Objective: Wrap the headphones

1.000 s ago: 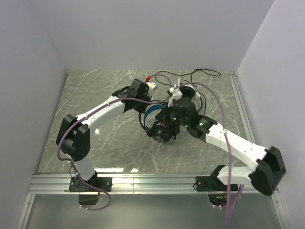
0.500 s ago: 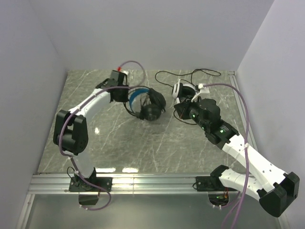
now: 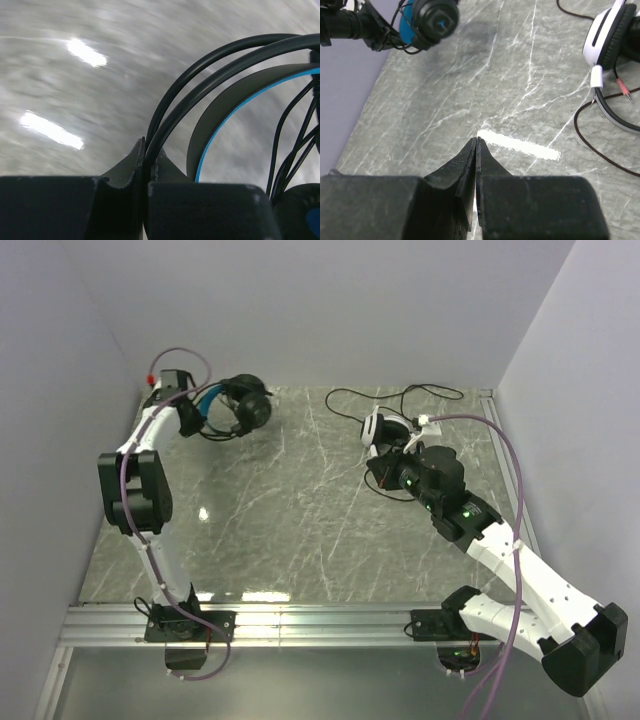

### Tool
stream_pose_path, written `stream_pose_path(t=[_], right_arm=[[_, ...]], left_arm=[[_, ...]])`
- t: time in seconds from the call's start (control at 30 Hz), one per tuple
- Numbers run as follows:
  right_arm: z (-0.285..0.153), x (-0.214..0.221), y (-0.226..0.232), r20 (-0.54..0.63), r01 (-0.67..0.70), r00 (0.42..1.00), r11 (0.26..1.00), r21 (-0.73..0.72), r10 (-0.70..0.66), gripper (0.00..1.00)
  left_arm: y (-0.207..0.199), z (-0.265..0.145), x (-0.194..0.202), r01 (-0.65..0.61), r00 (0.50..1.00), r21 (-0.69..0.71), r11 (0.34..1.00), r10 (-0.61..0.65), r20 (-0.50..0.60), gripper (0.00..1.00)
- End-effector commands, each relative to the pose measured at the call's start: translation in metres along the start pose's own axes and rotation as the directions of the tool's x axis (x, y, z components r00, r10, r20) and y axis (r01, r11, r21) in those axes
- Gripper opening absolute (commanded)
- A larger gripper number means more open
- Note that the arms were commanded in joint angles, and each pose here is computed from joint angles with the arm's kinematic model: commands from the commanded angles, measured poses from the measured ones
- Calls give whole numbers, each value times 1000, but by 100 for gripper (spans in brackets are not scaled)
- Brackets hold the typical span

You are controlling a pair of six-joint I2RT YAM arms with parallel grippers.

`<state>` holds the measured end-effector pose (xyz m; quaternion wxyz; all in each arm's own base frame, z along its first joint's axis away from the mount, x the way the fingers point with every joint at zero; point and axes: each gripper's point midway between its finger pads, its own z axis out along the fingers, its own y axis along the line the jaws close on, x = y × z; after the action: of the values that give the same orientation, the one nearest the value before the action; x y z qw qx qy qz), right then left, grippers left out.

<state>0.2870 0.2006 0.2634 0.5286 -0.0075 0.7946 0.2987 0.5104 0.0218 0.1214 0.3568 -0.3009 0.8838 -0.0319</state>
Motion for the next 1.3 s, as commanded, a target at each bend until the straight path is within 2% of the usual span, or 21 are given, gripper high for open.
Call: stream_pose_path(t=[0.0,0.1,0.17,0.33,0.43,0.63,0.7,0.73,0.77,0.8,0.83,0.93,1.0,1.03,1.1,1.13,1.2,1.23,1.27], right_arm=[[-4,0,-1,17,-7,1000,1000,-14,7,6],[-5,5,-5,17,-4,1000,1000,-9,4,6],[-5,9,-8,11,-6,1000,1000,-6,6,6],[-2,18,-12,-6,-8,1000,1000,2,8,6],[2,23,-21,-17,-3,1000,999,35,4,12],[12,32,-32,-59,-12,998,998,67,16,11],[14,33,-35,-59,-16,998,997,72,20,11],[15,33,-38,-57,-20,998,996,81,25,11],[16,32,-41,-57,-21,998,996,91,26,12],[17,31,-44,-56,-21,998,995,101,27,14],[20,33,-50,-59,-25,998,991,129,33,16],[27,34,-68,-70,-54,995,974,222,71,22],[33,23,-76,-50,-66,995,959,274,83,22],[37,32,-87,-82,-69,991,942,330,101,21],[41,18,-99,-43,-115,988,904,411,145,19],[45,28,-109,-80,-112,983,885,452,166,19],[50,24,-115,-74,-142,977,872,468,198,19],[53,25,-117,-60,-172,973,868,467,225,25],[53,29,-121,-57,-192,967,861,472,247,35]], left_arm=[[15,13,-42,218,972,19,976,-219,88,0],[54,27,-48,293,952,-76,953,-283,120,0],[65,33,-48,332,937,-88,939,-318,143,0],[92,55,-29,374,926,-118,920,-363,103,0],[91,66,-24,367,930,-99,925,-364,50,8],[96,72,-17,366,931,-125,922,-364,33,22],[98,71,-13,368,929,-144,919,-369,18,36],[98,70,-13,376,926,-149,915,-378,14,46],[99,67,-16,377,925,-156,913,-378,21,78],[99,64,-16,376,926,-163,912,-378,22,92],[98,54,-23,383,924,-158,910,-381,44,99],[102,32,-30,402,915,-169,900,-391,95,99],[107,22,-28,420,907,-191,887,-406,107,99],[107,13,-29,440,898,-195,877,-425,112,99],[109,6,-23,465,885,-201,862,-452,112,99],[109,0,-19,480,877,-190,856,-468,110,99],[104,-3,-23,498,866,-147,855,-484,125,99],[104,-6,-20,509,860,-140,849,-495,123,99],[105,-7,-19,515,857,-145,845,-501,122,99]])
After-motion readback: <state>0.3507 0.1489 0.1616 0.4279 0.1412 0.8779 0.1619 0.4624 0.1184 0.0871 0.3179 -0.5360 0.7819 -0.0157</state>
